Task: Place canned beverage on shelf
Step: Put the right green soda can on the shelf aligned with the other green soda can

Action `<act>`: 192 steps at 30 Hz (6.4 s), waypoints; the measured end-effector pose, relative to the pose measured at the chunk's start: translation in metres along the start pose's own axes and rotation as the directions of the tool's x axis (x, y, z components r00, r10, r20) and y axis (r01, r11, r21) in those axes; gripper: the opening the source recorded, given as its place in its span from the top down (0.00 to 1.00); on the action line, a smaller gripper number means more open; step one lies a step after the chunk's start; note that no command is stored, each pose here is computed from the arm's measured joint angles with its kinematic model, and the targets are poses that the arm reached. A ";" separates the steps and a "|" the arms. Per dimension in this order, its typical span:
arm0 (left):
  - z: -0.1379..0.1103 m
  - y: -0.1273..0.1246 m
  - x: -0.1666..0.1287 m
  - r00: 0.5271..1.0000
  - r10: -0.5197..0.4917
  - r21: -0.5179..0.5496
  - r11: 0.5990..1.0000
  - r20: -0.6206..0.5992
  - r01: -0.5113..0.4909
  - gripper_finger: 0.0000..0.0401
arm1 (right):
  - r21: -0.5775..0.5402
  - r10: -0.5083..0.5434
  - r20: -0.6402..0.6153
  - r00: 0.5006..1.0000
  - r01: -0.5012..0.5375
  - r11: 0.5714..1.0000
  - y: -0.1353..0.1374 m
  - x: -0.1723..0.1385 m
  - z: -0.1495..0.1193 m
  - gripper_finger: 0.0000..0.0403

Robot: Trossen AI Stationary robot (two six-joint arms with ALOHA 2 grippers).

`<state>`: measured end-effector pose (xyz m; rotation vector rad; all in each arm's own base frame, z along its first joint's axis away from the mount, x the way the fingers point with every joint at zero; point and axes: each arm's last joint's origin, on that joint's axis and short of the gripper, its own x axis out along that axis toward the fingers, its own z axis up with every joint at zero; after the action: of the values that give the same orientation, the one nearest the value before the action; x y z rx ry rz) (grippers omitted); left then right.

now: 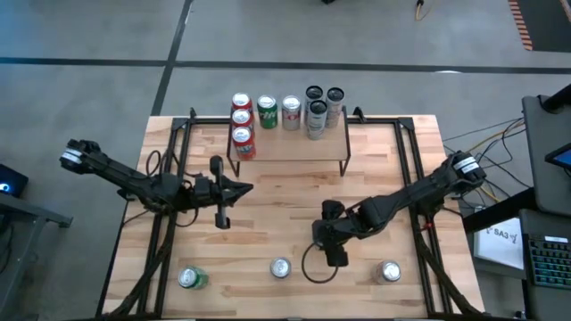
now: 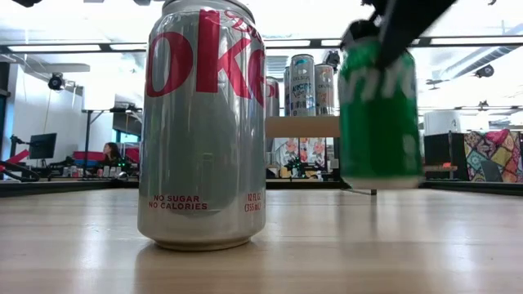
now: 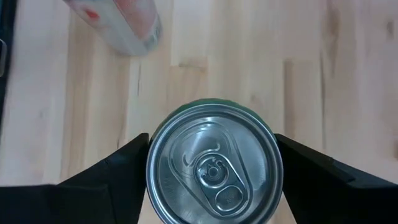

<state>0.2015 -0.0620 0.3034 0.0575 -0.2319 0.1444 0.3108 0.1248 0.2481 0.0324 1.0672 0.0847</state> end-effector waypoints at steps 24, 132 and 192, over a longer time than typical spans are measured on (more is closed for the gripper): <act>0.032 0.020 -0.027 0.996 0.021 0.167 0.985 0.092 -0.036 1.00 | -0.117 -0.093 0.109 0.990 0.106 0.987 -0.066 -0.072 0.097 0.30; 0.033 0.028 -0.038 0.998 0.058 0.217 0.974 0.029 -0.063 1.00 | 0.040 -0.217 0.180 0.959 0.214 0.976 -0.255 -0.081 0.139 0.16; 0.011 0.041 0.093 0.802 0.288 0.400 0.914 -0.524 -0.067 1.00 | -0.004 -0.398 0.363 0.842 0.429 0.903 -0.189 -0.089 0.067 0.98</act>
<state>0.2824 -0.0093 0.3375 0.3595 0.4075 0.3896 0.3369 -0.0700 0.3450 -0.2549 0.6862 -0.2624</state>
